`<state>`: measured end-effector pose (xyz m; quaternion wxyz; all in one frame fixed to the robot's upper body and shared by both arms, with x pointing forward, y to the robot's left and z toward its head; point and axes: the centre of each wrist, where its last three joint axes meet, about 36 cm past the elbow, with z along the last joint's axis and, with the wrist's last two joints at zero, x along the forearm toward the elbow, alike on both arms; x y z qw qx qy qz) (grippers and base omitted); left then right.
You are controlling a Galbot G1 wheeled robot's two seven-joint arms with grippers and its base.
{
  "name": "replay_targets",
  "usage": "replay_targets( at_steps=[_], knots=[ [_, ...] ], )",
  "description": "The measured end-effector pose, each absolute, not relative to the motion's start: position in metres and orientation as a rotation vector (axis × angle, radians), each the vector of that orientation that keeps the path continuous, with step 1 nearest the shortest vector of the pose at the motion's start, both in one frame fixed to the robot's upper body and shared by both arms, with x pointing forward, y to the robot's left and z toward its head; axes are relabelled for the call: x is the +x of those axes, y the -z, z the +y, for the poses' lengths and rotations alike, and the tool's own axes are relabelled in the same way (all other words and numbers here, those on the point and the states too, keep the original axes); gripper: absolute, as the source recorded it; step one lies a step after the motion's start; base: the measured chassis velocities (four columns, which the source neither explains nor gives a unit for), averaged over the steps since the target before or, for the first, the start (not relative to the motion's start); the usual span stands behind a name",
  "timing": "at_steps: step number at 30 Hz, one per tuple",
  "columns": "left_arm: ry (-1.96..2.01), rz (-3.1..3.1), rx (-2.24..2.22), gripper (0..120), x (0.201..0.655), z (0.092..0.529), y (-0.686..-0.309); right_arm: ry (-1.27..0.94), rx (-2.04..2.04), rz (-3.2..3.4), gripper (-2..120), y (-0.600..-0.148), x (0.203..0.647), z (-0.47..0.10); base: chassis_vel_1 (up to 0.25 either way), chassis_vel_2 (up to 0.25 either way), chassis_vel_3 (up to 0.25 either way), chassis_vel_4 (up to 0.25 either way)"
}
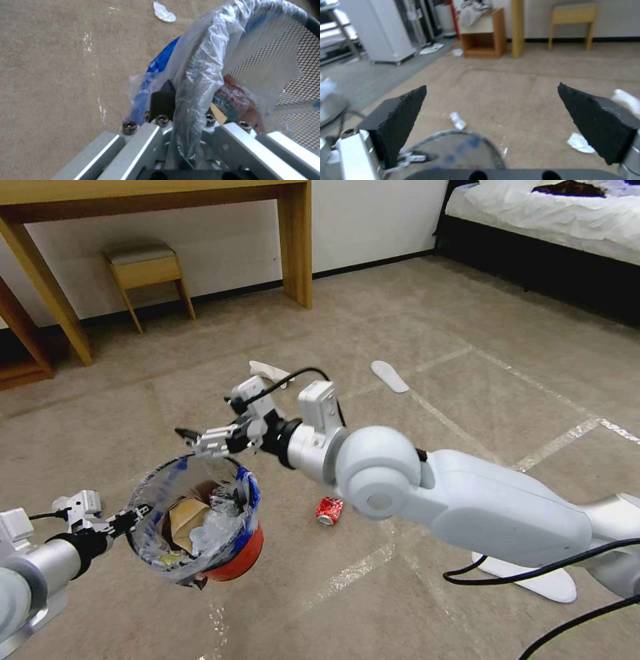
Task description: Pick up the trash bin and place the garbage on the floor into it.
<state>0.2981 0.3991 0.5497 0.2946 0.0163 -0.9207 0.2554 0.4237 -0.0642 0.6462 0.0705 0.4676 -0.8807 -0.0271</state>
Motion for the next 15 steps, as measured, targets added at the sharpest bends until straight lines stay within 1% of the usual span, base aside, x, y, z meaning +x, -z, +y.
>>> replay_targets(
  at_steps=[3,5,9,11,15],
  knots=[
    [-0.678,-2.454,0.048,1,0.297,0.400,-0.551,0.121,1.369,-2.701,100,-0.645,0.428,-0.075,0.000,0.000,0.000,0.000],
    [-0.674,-2.455,0.060,1,0.295,0.402,-0.552,0.185,1.307,-2.759,100,-0.642,0.434,-0.095,0.000,0.000,0.000,0.000],
    [-0.672,-2.454,0.071,1,0.293,0.403,-0.552,0.238,1.253,-2.788,100,-0.636,0.435,-0.109,0.000,0.000,0.000,0.000],
    [-0.673,-2.454,0.075,1,0.290,0.403,-0.552,0.302,1.192,-2.805,100,-0.629,0.433,-0.125,0.000,0.000,0.000,0.000],
    [-0.676,-2.457,0.078,1,0.288,0.403,-0.553,0.339,1.116,-2.820,100,-0.622,0.434,-0.140,0.000,0.000,0.000,0.000]
  ],
)
